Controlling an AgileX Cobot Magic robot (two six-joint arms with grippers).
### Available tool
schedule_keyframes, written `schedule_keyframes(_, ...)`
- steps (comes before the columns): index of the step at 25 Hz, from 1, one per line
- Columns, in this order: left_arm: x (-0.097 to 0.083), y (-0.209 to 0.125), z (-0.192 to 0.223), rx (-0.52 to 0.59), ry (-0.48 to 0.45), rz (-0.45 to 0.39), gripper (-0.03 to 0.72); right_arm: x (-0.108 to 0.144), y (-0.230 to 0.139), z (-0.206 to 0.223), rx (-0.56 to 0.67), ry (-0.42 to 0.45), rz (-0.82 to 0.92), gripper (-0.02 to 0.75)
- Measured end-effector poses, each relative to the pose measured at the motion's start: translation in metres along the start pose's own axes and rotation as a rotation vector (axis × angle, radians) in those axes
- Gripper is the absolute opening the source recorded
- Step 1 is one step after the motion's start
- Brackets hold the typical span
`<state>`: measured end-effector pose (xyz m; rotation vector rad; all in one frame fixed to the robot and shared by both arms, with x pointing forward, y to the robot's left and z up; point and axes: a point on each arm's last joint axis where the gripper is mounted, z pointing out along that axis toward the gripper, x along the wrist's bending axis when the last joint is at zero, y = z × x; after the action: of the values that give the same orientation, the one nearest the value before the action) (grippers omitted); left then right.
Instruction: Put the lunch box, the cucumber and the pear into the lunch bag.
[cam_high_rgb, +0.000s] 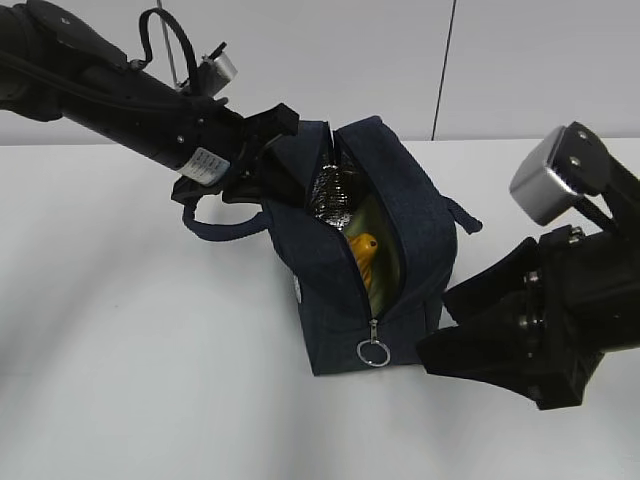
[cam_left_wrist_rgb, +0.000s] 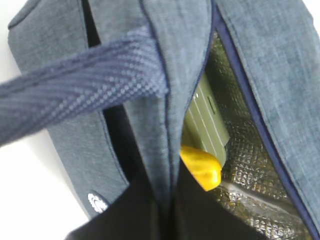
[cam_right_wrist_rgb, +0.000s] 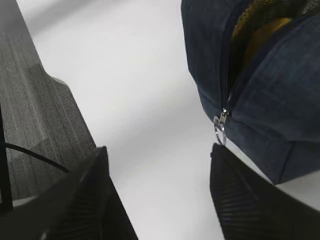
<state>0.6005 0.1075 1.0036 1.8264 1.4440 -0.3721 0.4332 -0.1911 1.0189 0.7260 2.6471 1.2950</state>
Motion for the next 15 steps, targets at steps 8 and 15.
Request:
schedule_keyframes(8, 0.0, -0.001, 0.0, 0.009, -0.005, 0.003, -0.001, -0.01, -0.005, 0.018, -0.009, 0.04, 0.048, 0.47)
schedule_keyframes(15, -0.001, -0.001, 0.0, 0.015, -0.008, 0.004, -0.001, -0.03, -0.029, 0.058, 0.051, 0.105, 0.048, 0.47)
